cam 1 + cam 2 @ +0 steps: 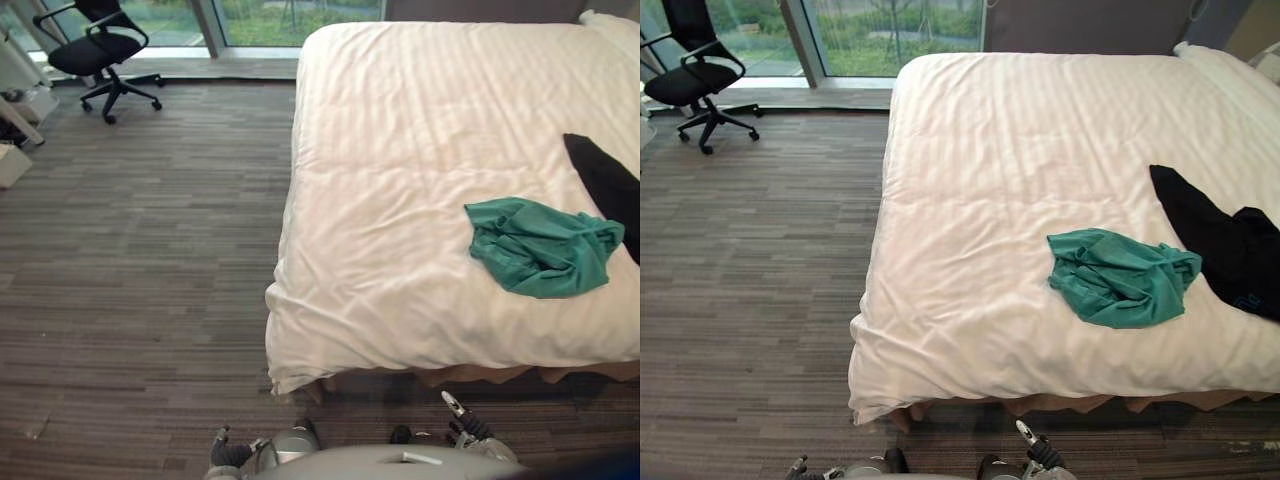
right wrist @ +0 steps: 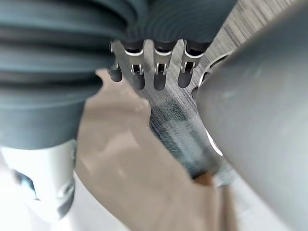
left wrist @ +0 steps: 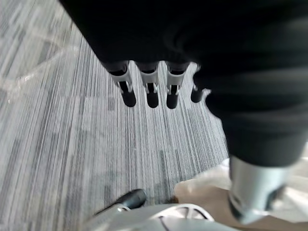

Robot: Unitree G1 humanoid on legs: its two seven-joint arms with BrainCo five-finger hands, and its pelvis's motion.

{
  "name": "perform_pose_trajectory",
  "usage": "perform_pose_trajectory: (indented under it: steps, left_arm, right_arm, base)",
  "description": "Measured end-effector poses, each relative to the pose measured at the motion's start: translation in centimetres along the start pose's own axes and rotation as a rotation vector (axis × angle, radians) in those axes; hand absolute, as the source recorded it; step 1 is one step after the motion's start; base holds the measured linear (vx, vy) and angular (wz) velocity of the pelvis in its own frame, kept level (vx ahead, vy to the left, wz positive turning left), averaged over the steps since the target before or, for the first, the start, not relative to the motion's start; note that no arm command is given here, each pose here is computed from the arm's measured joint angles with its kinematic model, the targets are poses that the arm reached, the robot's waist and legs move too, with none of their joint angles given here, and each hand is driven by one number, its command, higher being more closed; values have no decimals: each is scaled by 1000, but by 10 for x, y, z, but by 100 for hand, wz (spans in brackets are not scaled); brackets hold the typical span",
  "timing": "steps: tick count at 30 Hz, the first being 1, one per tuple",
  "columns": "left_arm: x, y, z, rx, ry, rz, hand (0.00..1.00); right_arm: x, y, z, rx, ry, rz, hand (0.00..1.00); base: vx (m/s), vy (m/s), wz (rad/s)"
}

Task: Tidy the bed and pick cloth on bed and put in laundry

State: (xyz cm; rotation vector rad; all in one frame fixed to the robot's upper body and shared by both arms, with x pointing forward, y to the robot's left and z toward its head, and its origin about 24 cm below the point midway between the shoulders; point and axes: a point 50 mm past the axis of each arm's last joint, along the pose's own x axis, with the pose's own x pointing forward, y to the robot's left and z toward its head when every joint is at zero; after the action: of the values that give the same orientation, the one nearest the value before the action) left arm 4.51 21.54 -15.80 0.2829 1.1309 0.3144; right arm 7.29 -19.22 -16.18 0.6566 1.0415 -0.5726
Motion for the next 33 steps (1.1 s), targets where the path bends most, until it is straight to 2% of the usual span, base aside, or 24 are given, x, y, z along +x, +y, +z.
perform_pose_trajectory:
  steps: [3, 7, 13, 17, 23, 26, 27, 28, 29, 30, 32, 33]
  left_arm:
    - [1, -1, 0, -28, 4, -22, 0]
    - [2, -2, 0, -44, 5, -28, 0]
    - [3, -2, 5, -46, -7, -30, 0]
    - [4, -2, 8, -83, -10, -35, 0]
    - [5, 2, 12, -87, -27, -51, 0]
    - [6, 5, 18, -71, -60, -71, 0]
    - [6, 6, 20, -72, -69, -90, 0]
    - [6, 6, 21, -73, -72, -95, 0]
    - [6, 6, 22, -73, -85, -97, 0]
    - [4, 7, 20, -75, -94, -91, 0]
    - [2, 10, 15, -73, -101, -83, 0]
    - [2, 11, 13, -71, -104, -81, 0]
  right_arm:
    - [-5, -14, -6, 184, -34, -66, 0]
    - [-7, -20, -7, 309, -100, -120, 0]
    - [-11, -18, 0, 406, -240, -176, 0]
    - [-19, -18, 40, 452, -457, -181, 0]
    - [-39, -4, 104, 306, -747, -123, 0]
    - [-66, -3, 174, 272, -988, -7, 0]
    - [-85, 4, 207, 201, -1090, 68, 0]
    - [-96, 7, 219, 157, -1157, 77, 0]
    - [-128, 18, 233, -28, -1421, 34, 0]
    - [-159, 33, 241, -99, -1614, 103, 0]
    - [-196, 50, 246, -219, -1837, 207, 0]
    - [-201, 52, 247, -249, -1864, 219, 0]
  base:
    - [24, 8, -25]
    - [-10, 11, -25]
    - [-42, 1, -18]
    - [-48, 2, -13]
    - [-25, 2, 0]
    - [-38, 24, 3]
    - [-31, 25, 5]
    - [-37, 33, 11]
    - [-21, 16, 15]
    - [1, 13, 15]
    - [44, 18, 11]
    - [59, 32, 14]
